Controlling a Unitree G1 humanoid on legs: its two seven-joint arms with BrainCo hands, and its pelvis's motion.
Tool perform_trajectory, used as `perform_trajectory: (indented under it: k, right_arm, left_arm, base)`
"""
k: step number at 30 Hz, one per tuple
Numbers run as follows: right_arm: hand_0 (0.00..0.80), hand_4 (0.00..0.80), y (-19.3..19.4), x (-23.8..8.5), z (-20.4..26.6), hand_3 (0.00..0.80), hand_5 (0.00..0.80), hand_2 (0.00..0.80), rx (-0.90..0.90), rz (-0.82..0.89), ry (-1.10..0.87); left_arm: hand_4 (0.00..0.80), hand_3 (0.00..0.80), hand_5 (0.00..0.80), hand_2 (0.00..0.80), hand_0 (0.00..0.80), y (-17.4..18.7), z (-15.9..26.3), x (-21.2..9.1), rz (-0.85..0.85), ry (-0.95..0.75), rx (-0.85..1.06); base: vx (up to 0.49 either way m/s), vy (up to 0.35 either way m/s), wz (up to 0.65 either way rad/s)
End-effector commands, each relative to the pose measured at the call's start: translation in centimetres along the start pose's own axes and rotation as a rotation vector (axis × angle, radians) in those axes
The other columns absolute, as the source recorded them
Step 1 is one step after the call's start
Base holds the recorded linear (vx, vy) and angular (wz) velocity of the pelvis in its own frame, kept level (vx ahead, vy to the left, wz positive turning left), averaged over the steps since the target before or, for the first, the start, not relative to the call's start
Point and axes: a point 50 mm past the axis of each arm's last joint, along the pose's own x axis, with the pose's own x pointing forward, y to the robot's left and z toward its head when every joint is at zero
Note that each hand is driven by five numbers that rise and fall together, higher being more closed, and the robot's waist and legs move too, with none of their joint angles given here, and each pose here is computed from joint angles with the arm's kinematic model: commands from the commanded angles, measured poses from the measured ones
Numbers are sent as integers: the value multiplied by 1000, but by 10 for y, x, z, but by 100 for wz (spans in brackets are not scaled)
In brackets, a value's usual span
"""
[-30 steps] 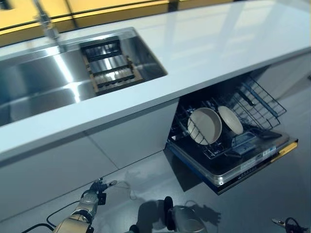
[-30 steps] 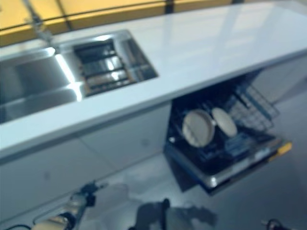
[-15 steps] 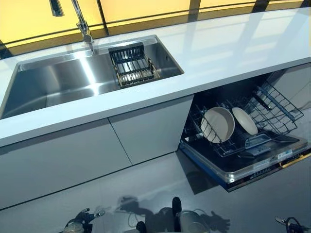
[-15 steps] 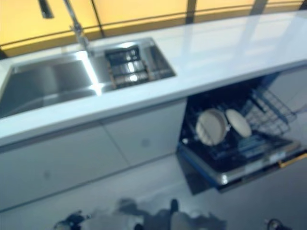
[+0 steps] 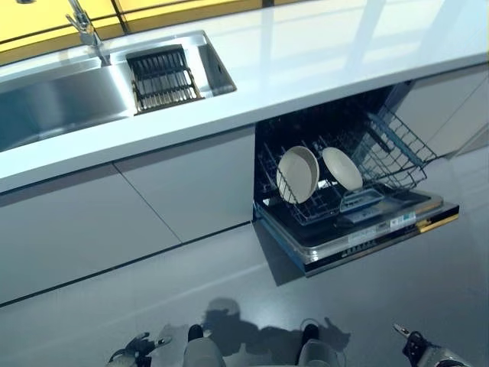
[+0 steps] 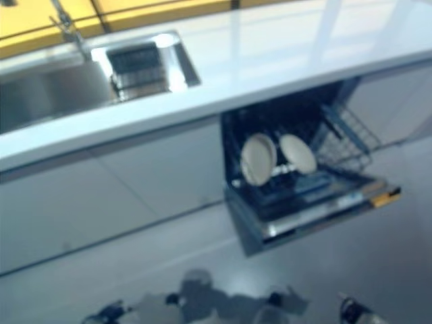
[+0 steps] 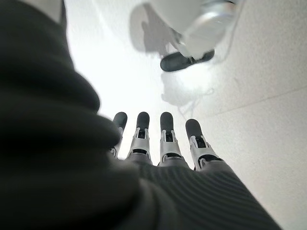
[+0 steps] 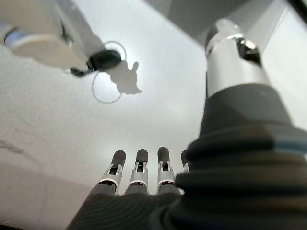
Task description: Take plates into dishwasher
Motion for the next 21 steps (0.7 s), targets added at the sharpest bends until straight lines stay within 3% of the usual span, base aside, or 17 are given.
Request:
perform_trajectory:
  k: [1,10,15,21]
  right_arm:
    - [0,0,35,-11,49,0,0,0,155,94,-149]
    - [0,0,62,-39,120,0,0,0,489,351,-321]
    - [0,0,89,-64,157,0,0,0,535,469,-396]
    - [0,0,132,-123,216,0,0,0,557,661,-551]
  left_arm:
    - [0,0,0,0,0,6,33,4,25,-104,-62]
    - [0,0,0,0,0,-20,32,4,-17,-137,-160]
    - [0,0,0,0,0,-30,32,3,-34,-148,-220]
    - [0,0,0,0,0,-39,36,3,-66,-153,-230]
  base:
    - [-274,4,8]
    - [-115,25,18]
    - [-71,-10,27]
    - [-34,20,21]
